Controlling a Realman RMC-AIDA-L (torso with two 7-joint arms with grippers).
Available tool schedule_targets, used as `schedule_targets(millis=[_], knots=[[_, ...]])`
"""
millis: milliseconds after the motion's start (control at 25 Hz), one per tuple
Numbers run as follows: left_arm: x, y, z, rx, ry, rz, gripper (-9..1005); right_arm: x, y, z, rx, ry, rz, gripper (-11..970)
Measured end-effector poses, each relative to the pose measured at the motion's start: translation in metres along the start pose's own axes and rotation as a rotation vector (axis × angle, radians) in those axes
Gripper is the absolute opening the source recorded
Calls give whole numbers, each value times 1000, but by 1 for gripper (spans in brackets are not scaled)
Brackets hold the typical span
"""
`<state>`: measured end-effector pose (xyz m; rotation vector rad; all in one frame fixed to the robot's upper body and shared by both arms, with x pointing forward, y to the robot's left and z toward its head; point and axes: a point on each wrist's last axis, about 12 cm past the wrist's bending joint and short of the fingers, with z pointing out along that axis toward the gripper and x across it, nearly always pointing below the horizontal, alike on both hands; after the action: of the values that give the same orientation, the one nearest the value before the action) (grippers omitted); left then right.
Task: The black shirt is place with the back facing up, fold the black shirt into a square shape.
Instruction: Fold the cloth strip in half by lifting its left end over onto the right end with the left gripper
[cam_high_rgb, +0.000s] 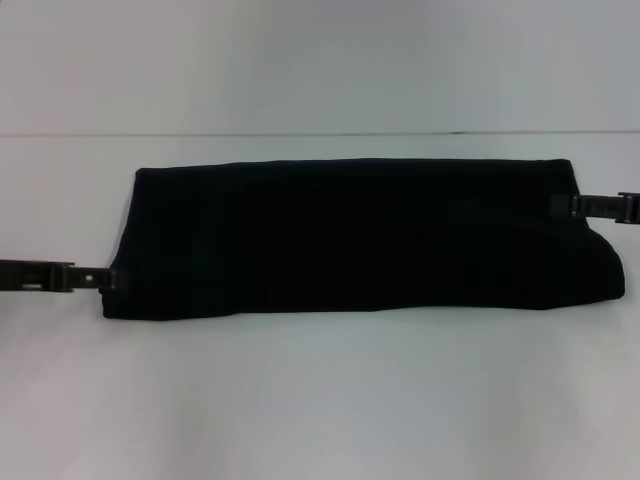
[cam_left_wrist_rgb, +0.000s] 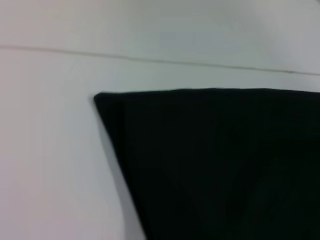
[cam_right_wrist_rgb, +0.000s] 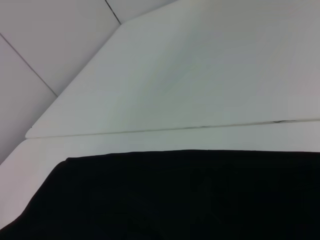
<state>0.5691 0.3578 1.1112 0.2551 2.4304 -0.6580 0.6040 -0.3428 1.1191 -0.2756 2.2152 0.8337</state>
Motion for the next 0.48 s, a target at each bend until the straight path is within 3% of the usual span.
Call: schedule_targets(millis=[480], knots=[[9, -8, 30, 24, 74, 5, 934, -5, 1, 1, 2, -1, -9, 838]])
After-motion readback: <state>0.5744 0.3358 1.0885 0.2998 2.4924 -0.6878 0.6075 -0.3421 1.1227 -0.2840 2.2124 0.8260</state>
